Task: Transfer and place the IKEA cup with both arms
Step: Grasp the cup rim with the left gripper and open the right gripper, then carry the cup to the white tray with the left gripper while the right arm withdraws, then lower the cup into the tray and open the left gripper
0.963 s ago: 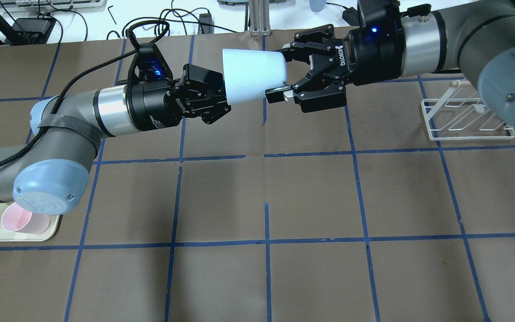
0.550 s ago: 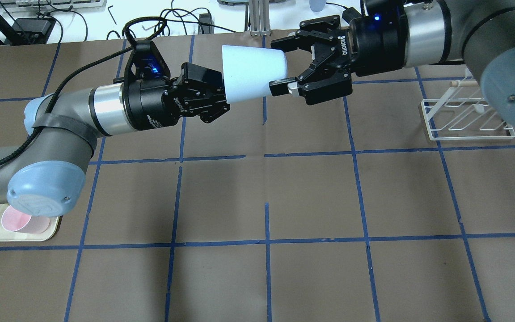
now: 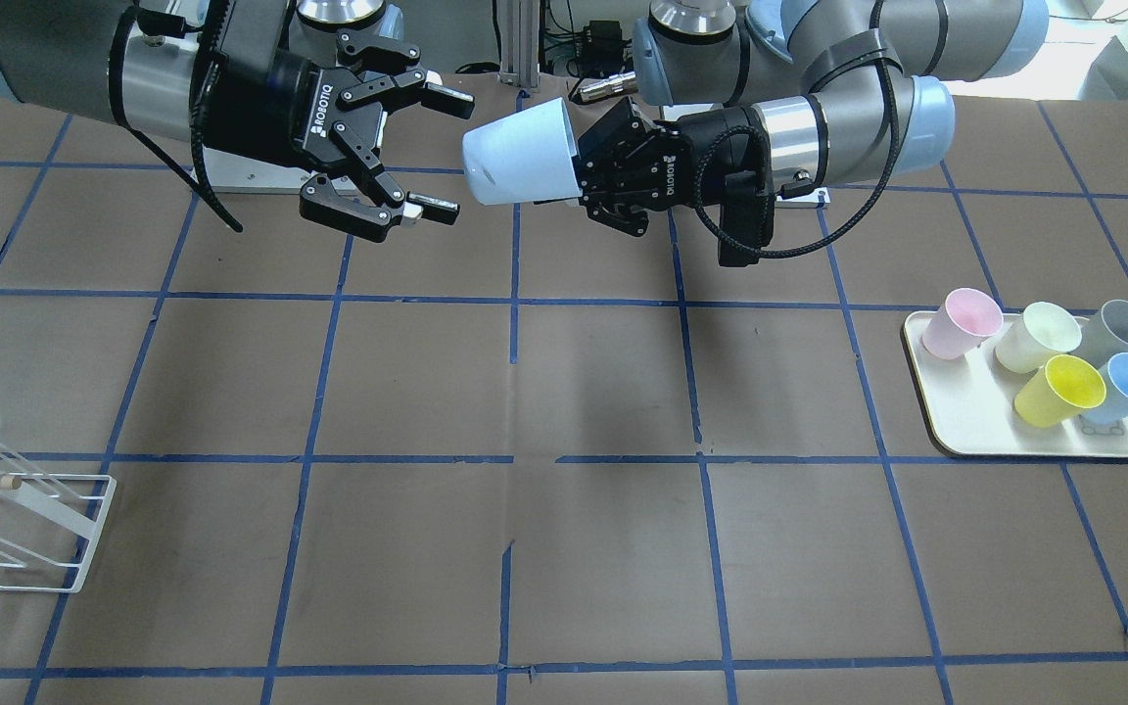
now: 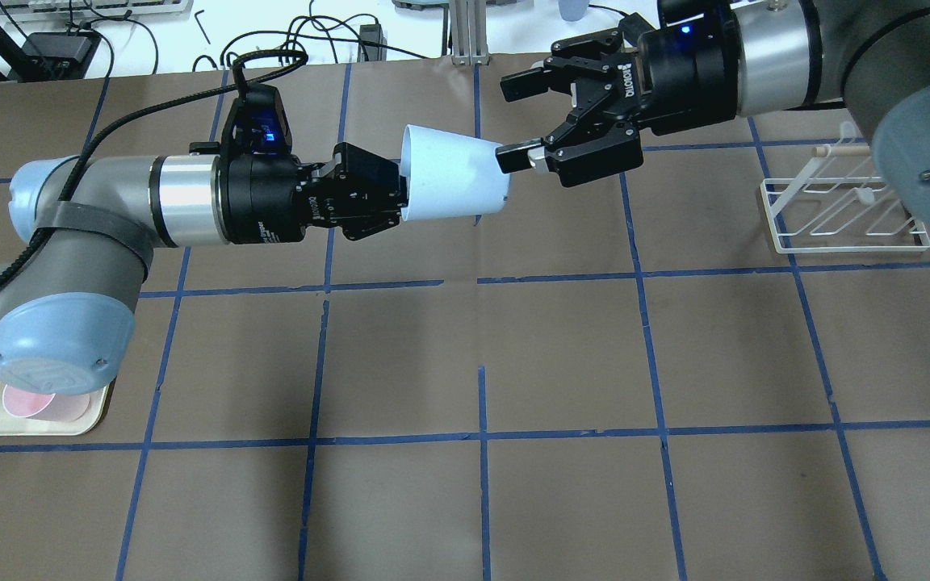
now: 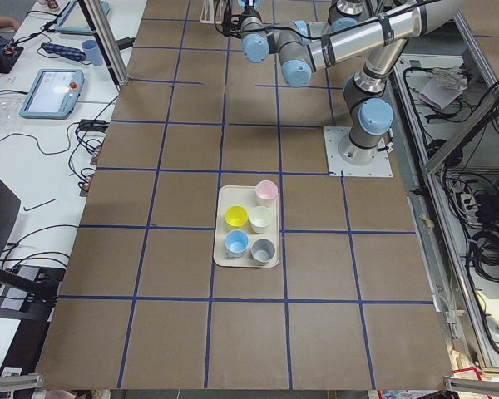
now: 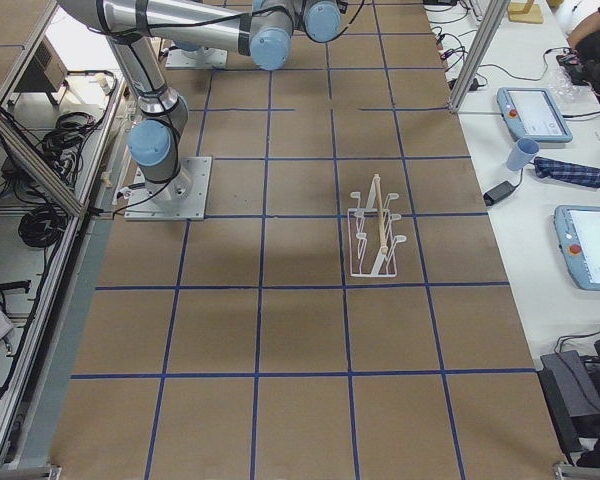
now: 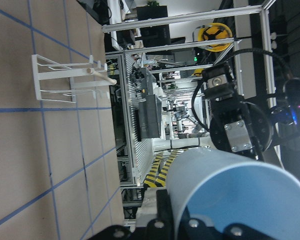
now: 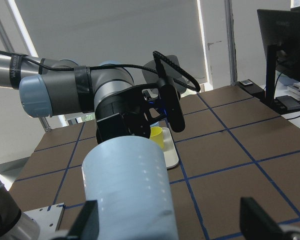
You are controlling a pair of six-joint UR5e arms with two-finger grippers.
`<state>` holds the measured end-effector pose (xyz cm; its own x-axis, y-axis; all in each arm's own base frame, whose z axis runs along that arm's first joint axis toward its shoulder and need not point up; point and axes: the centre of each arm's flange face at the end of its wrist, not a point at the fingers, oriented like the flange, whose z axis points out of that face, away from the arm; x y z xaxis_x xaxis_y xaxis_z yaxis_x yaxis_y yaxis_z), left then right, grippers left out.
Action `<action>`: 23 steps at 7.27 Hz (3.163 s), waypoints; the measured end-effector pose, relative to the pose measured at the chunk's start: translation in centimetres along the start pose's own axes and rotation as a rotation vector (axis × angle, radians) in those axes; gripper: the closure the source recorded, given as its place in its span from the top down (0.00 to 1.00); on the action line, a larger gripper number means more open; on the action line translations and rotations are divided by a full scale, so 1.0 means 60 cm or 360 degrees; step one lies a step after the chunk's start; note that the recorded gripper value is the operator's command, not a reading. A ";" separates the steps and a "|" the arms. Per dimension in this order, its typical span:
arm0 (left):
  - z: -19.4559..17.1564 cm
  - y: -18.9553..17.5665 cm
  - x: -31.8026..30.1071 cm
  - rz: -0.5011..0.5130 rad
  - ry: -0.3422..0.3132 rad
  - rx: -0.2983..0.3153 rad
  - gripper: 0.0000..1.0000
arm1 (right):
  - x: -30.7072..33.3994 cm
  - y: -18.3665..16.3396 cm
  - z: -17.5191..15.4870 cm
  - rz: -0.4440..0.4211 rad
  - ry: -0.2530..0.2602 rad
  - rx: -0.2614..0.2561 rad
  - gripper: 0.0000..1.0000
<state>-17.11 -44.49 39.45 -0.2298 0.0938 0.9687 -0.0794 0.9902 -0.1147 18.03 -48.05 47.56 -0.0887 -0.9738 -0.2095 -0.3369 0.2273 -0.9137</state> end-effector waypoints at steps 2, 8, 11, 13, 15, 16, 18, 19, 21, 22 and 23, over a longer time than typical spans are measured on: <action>-0.063 -0.010 -0.027 0.0016 -0.0345 0.0051 0.00 | 0.002 0.018 -0.009 0.0048 0.0016 -0.0325 1.00; -0.282 -0.050 -0.115 0.0109 -0.1806 -0.0181 0.00 | 0.033 0.060 -0.092 0.0627 0.0411 -0.1245 1.00; -0.433 -0.114 -0.182 0.0289 -0.2105 -0.0554 0.00 | -0.021 0.043 -0.140 0.0926 0.0829 -0.1536 1.00; -0.528 -0.138 -0.275 0.0362 -0.2084 -0.0651 0.00 | -0.043 0.024 -0.158 0.1127 0.1122 -0.1534 1.00; -0.582 -0.150 -0.359 0.0422 -0.2072 -0.0689 0.00 | -0.046 0.015 -0.163 0.1400 0.1400 -0.1427 1.00; -0.603 -0.151 -0.396 0.0454 -0.2059 -0.0707 0.00 | -0.043 0.013 -0.162 0.1568 0.1521 -0.1333 1.00; -0.619 -0.150 -0.438 0.0488 -0.2014 -0.0718 0.00 | -0.029 0.009 -0.156 0.1780 0.1677 -0.1159 1.00; -0.619 -0.150 -0.443 0.0502 -0.1987 -0.0699 0.40 | -0.024 0.005 -0.144 0.1831 0.1726 -0.1098 1.00; -0.618 -0.146 -0.453 0.0497 -0.1955 -0.0685 0.58 | -0.017 -0.005 -0.096 0.1841 0.1754 -0.1048 1.00; -0.621 -0.145 -0.458 0.0490 -0.1949 -0.0685 0.58 | -0.014 -0.009 -0.083 0.1841 0.1751 -0.1039 1.00; -0.623 -0.146 -0.461 0.0484 -0.1948 -0.0688 0.58 | -0.010 -0.011 -0.077 0.1845 0.1750 -0.1031 1.00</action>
<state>26.17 -51.87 21.90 -0.9189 0.3881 0.0704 0.3897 0.9209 0.0094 13.99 -47.57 49.92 -0.9955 0.0879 -0.0363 0.0920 0.9866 -0.1348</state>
